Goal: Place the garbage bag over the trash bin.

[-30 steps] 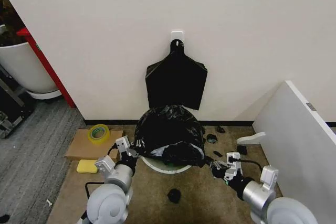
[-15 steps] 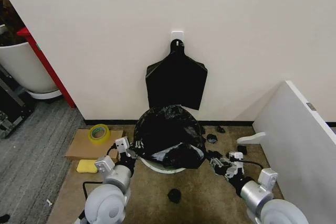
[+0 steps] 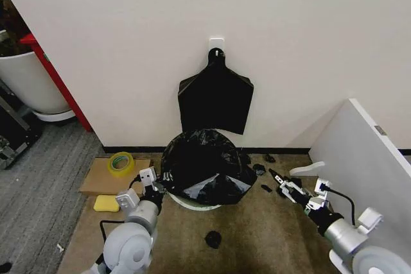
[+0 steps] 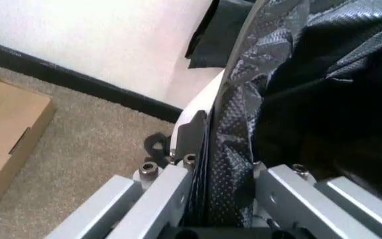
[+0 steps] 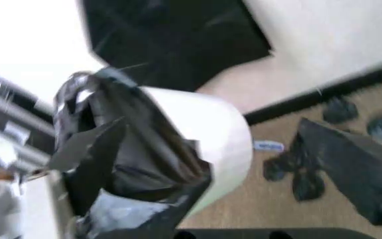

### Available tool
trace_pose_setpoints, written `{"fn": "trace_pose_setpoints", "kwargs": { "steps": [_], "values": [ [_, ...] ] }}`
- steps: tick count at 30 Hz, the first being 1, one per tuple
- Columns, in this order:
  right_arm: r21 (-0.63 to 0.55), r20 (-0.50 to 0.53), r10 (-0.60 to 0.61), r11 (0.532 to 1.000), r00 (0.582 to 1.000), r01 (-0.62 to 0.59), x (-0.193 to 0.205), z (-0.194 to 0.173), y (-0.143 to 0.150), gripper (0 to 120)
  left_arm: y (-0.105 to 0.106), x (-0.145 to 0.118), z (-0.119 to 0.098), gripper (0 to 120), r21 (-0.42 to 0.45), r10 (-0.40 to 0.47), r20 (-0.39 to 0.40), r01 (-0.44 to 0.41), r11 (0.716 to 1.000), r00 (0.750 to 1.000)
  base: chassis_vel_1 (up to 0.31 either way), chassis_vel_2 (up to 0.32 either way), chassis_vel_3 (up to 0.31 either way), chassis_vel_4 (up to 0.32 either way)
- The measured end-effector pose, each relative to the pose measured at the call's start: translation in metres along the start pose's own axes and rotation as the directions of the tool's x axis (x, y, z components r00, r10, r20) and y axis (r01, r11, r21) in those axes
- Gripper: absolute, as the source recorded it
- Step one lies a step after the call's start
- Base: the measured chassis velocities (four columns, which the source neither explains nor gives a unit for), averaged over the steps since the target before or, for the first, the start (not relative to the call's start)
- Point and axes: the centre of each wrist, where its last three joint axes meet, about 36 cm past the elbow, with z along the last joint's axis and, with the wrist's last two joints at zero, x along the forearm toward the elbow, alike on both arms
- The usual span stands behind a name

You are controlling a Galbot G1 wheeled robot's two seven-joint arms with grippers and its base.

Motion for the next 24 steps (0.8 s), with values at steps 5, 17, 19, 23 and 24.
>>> {"fn": "trace_pose_setpoints", "kwargs": {
  "steps": [5,17,19,23,24],
  "values": [
    [0.291,-0.041,-0.110,0.949,0.993,0.118,0.000,-0.013,0.023,100,0.002,0.003,0.000,0,-0.071,0.025,0.016,-0.024,0.997,1.000,0.000,0.000,0.000,0.000],
    [0.453,-0.311,-0.216,0.823,0.926,0.344,-0.020,-0.019,0.086,100,-0.002,0.010,0.011,0,-0.260,0.117,0.060,-0.098,0.961,0.991,0.000,0.000,0.000,0.000],
    [0.448,-0.349,-0.207,0.820,0.914,0.357,-0.028,-0.014,0.083,100,-0.001,0.010,0.013,0,-0.270,0.123,0.055,-0.104,0.957,0.991,0.000,0.000,0.000,0.000],
    [0.445,-0.394,-0.185,0.819,0.900,0.363,-0.040,-0.010,0.072,100,-0.001,0.010,0.013,0,-0.277,0.131,0.054,-0.111,0.954,0.990,0.000,0.000,0.000,0.000],
    [0.432,-0.412,-0.182,0.824,0.893,0.367,-0.043,-0.009,0.069,99,-0.001,0.011,0.013,0,-0.282,0.133,0.058,-0.112,0.953,0.989,0.000,0.000,0.000,0.000]
  ]
}}
